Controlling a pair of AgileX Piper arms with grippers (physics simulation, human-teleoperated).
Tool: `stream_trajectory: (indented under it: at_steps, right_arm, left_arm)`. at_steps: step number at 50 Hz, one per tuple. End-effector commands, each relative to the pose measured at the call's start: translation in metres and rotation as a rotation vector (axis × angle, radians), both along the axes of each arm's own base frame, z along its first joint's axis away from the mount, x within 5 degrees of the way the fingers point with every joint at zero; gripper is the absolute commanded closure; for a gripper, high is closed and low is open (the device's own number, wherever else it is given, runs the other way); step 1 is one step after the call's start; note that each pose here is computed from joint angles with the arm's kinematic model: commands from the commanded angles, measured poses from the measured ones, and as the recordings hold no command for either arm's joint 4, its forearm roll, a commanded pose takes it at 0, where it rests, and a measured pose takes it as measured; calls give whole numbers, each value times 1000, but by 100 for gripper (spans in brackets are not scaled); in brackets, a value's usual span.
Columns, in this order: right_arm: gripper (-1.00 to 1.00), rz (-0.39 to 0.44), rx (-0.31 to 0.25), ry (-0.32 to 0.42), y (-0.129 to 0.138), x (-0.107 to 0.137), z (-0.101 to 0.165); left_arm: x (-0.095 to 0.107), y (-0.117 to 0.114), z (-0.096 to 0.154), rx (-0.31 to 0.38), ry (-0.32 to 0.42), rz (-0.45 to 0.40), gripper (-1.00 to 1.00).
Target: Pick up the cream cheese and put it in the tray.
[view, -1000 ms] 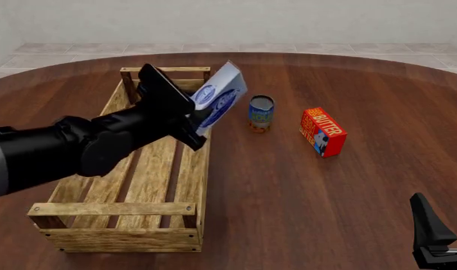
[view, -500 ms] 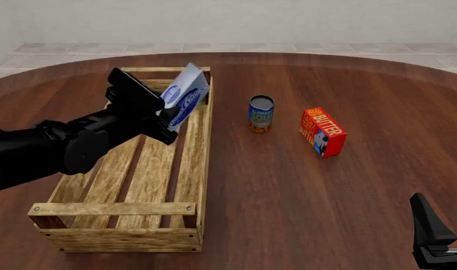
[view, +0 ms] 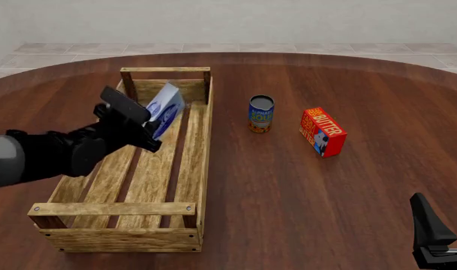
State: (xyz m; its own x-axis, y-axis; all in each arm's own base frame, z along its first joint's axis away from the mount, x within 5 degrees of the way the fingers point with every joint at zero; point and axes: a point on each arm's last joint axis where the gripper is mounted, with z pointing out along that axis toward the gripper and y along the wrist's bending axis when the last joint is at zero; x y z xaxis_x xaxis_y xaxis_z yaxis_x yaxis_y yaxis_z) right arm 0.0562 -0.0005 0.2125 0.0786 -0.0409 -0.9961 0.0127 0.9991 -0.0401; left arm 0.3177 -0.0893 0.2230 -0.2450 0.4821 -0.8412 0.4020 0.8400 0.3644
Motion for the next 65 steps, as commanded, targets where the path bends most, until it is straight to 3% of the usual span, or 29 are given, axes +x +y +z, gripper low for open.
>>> stream_trajectory:
  at_steps: [1,30,59,60,65]
  right_arm:
    - [-100,0,0,0,0,0,0]
    - [-100,0,0,0,0,0,0]
    - [-100,0,0,0,0,0,0]
    - [-100,0,0,0,0,0,0]
    - [-100,0,0,0,0,0,0]
  left_arm:
    - [14,9,-19,29,34,28,100]
    - [38,17,-62,40,130,71,100]
    - [37,16,-83,56,171,64,100]
    - [37,16,-82,56,169,64,-100]
    - [35,16,-82,54,162,63,-100]
